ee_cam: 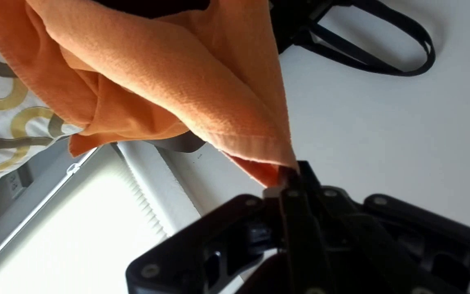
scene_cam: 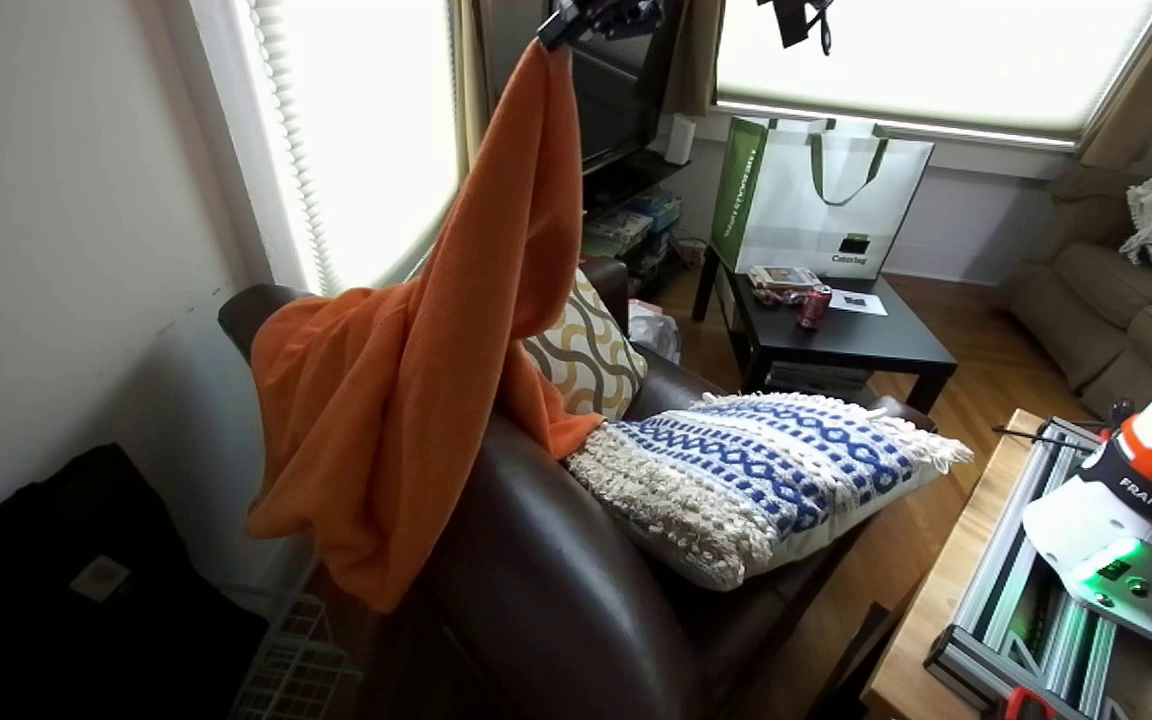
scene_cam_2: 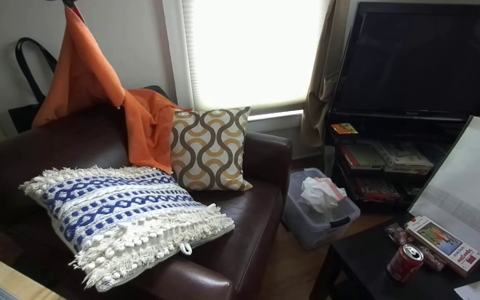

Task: Spread the towel over the backrest of the couch

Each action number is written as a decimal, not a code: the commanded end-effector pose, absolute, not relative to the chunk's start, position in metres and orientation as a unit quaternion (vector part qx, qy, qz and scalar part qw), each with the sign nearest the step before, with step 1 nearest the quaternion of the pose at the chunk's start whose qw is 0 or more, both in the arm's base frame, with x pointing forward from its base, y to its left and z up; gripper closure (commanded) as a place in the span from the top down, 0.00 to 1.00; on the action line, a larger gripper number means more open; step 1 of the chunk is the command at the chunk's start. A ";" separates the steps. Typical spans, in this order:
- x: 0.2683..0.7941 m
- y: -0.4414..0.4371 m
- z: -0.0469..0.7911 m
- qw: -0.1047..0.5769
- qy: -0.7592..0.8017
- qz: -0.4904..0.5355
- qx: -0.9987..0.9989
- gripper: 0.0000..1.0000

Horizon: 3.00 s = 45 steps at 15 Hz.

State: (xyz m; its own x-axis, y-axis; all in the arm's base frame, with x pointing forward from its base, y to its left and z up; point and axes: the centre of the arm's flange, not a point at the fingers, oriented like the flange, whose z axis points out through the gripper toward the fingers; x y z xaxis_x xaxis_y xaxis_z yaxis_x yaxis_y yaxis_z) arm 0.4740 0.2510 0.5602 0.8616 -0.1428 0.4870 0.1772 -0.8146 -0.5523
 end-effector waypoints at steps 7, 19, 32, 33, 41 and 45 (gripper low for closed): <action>0.352 0.263 0.570 0.144 -0.054 -0.114 -0.981 0.01; 0.419 0.323 0.371 0.098 -0.121 0.020 -0.988 0.01; 0.484 0.284 0.385 0.076 -0.045 0.031 -0.996 0.88; 0.490 0.279 0.389 0.066 -0.026 0.027 -0.997 0.95; 0.508 0.264 0.385 0.071 0.087 0.033 -0.993 1.00; 0.513 0.242 0.379 0.058 0.153 0.023 -0.986 1.00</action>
